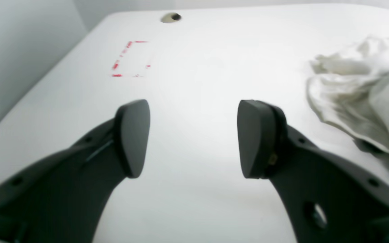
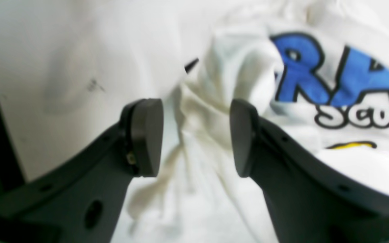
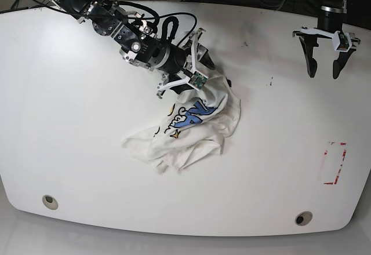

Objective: Layout the t-shirt on the table in an organized manner, then fold the t-shirt properly
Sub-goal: 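Reach the right gripper into the crumpled white shirt and close on fabric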

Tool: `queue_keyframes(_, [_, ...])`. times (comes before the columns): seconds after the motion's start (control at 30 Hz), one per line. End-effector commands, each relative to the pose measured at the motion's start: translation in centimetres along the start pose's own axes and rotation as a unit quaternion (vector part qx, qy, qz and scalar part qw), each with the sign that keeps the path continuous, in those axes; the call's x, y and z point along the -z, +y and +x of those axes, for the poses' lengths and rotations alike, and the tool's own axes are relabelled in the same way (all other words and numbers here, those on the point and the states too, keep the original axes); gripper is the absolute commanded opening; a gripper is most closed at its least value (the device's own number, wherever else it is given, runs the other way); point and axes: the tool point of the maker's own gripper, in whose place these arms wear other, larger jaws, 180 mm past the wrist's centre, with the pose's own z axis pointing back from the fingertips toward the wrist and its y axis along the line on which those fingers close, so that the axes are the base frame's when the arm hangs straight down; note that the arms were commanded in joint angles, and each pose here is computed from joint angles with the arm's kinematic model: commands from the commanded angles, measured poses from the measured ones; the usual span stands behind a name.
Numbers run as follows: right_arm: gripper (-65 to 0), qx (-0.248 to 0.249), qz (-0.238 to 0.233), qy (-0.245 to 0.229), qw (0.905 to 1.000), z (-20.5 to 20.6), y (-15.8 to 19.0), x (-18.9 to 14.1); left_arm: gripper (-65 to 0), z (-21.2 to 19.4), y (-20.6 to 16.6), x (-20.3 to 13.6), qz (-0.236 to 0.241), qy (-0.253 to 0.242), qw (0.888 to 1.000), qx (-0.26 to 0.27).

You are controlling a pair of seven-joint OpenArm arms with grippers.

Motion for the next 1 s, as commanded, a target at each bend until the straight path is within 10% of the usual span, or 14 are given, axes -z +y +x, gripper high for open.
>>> queue_keyframes(0.0, [-34.3, -0.008, -0.009, -0.019, 0.9998, 1.2, -0.9, 0.0, -26.5, 1.3, 0.2, 0.0, 0.0, -0.023, 1.0, 0.004])
queue_keyframes(0.97, [-34.3, -0.016, -0.025, -0.023, 0.9993, 2.3, -2.8, 0.7, -26.5, 0.8, 0.2, -0.4, 0.0, -0.015, 1.0, 0.002])
